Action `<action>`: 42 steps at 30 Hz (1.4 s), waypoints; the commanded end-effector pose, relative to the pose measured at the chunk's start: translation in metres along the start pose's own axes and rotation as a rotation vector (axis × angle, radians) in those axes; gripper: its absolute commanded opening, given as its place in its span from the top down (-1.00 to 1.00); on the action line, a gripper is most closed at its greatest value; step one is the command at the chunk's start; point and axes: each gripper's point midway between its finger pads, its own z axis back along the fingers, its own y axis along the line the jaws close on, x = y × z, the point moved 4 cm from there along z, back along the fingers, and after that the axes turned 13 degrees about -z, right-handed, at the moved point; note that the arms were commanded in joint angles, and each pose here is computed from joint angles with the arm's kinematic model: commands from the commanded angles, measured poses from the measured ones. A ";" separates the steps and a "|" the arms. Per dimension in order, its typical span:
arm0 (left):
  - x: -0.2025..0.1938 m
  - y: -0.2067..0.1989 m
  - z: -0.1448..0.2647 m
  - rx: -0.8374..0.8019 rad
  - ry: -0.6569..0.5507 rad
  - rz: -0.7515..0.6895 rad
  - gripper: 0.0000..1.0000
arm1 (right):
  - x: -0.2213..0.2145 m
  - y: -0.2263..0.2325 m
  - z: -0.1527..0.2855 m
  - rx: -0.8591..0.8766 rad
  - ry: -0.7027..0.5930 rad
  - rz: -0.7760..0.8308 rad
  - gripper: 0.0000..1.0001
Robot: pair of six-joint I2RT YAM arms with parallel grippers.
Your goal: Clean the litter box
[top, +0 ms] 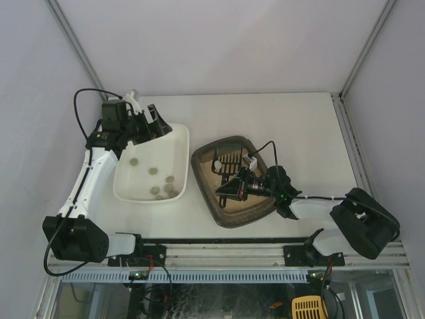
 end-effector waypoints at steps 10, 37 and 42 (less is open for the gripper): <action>0.005 0.005 0.006 0.038 -0.042 -0.027 -0.93 | -0.007 0.020 -0.011 0.169 0.049 0.010 1.00; 0.019 0.152 0.044 0.123 -0.153 0.662 -0.90 | 0.040 0.002 -0.149 -1.182 -0.026 0.823 1.00; 0.018 0.152 0.042 0.109 -0.151 0.668 -0.88 | 0.053 0.002 -0.150 -1.354 -0.115 1.076 1.00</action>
